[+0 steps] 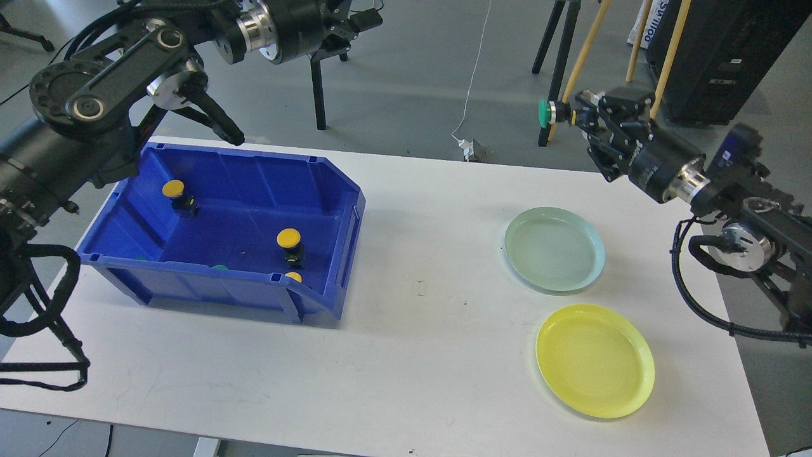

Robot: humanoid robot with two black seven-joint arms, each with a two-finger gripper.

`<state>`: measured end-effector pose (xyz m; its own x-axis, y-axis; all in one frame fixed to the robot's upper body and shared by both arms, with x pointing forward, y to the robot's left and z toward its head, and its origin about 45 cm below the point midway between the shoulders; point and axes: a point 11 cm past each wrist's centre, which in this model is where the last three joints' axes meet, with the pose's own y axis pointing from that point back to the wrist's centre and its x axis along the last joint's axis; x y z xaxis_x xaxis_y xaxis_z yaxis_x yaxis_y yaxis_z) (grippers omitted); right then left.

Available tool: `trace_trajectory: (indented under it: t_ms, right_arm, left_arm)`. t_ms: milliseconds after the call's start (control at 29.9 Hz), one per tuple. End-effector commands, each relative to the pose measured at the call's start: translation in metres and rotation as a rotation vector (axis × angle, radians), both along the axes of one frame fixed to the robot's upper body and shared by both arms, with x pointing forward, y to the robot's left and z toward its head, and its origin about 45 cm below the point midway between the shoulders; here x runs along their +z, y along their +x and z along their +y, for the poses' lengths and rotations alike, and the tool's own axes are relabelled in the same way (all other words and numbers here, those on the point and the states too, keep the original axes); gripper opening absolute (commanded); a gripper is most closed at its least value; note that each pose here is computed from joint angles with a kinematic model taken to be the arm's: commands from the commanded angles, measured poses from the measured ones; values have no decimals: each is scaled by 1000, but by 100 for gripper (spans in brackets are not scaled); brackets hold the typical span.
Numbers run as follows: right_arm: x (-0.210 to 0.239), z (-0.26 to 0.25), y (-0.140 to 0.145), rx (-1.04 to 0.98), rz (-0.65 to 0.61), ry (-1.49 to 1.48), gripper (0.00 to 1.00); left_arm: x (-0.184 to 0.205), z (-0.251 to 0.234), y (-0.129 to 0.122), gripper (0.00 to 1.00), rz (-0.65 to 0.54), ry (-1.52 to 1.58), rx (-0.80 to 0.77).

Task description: Pass button and place on color plate

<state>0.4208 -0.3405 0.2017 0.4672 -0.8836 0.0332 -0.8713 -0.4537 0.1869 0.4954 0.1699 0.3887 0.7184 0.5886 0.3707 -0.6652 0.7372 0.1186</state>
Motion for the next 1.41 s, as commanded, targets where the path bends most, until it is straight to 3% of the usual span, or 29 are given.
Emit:
trace_trajectory:
  t_ms: [0,301,368,401,502,602,770,903,1104,1372]
  right_arm:
    - [-48,-41,-21,-83,124,-87,10]
    - [-119,-2,-35,-51,271,-142,13]
    - [-128,3,-37,-54,288,-149,18]
    - [-131,3,-38,-58,293,-153,22]
    - [-133,3,-38,-64,296,-158,48]
    - [-131,0,-37,-70,292,-164,69]
    - [-118,1,-25,-69,266,-163,84]
    - [-109,-4,-20,-93,250,-142,89]
    - [-67,-38,-10,-169,165,9,94]
    - [2,-88,-20,-134,70,7,99]
  left_arm:
    - [8,13,2,98,-24,-13,19]
    - [10,12,2,98,-27,-25,16]
    - [10,10,1,98,-27,-26,13]
    - [10,10,1,98,-27,-26,12]
    - [9,10,1,98,-26,-25,11]
    - [7,11,1,98,-23,-18,13]
    - [6,14,2,98,-20,-12,20]
    - [-4,21,1,97,-2,-6,33]
    - [-15,69,-10,96,8,90,84]
    - [-37,119,-39,96,-89,584,48]
